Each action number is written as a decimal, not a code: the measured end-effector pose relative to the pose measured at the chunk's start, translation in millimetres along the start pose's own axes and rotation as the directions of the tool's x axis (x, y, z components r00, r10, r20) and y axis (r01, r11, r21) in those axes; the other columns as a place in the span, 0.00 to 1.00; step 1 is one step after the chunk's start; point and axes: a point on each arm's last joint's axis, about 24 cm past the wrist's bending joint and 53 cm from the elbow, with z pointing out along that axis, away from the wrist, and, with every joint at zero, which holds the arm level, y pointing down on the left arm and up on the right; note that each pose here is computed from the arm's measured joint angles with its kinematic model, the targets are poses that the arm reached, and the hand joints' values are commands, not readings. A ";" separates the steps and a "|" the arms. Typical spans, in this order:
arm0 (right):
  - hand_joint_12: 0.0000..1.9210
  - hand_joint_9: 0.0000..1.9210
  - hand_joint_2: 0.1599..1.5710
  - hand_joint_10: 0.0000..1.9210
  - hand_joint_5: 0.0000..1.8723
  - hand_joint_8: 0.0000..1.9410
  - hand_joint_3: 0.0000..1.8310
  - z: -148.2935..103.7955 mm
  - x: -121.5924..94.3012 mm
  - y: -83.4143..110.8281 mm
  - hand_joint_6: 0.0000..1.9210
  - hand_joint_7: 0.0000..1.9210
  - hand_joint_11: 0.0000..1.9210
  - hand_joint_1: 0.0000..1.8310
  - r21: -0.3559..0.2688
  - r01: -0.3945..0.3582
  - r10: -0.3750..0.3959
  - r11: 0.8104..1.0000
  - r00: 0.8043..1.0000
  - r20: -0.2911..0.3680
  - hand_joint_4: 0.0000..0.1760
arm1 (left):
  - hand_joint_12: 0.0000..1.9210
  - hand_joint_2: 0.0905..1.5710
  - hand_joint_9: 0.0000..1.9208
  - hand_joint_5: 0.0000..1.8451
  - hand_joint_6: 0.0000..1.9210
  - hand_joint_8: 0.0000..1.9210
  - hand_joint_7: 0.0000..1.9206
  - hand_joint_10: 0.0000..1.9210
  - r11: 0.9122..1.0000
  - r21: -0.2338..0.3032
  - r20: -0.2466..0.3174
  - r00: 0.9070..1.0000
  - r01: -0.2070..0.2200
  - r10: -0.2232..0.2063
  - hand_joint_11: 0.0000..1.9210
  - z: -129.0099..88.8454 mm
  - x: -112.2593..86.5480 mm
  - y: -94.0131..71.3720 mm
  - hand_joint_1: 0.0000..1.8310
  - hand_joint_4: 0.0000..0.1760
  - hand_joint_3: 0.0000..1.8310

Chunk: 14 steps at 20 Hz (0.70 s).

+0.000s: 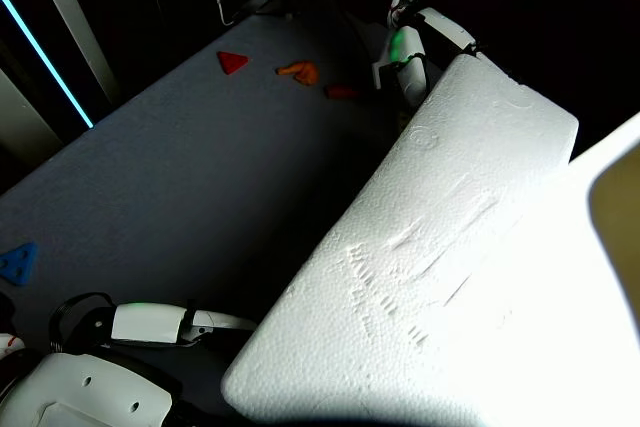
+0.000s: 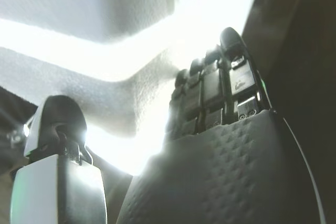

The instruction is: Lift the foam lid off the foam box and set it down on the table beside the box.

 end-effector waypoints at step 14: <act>0.87 0.00 0.80 0.28 0.00 0.22 0.00 -38.4 -14.2 61.5 0.29 0.00 0.00 0.27 -0.161 0.091 -0.089 0.983 0.996 0.023 0.00 | 0.34 0.75 0.01 0.08 0.00 0.00 0.00 0.00 0.991 0.123 -0.009 0.999 -0.050 0.052 0.00 -34.8 -4.3 -45.2 0.24 0.14 0.00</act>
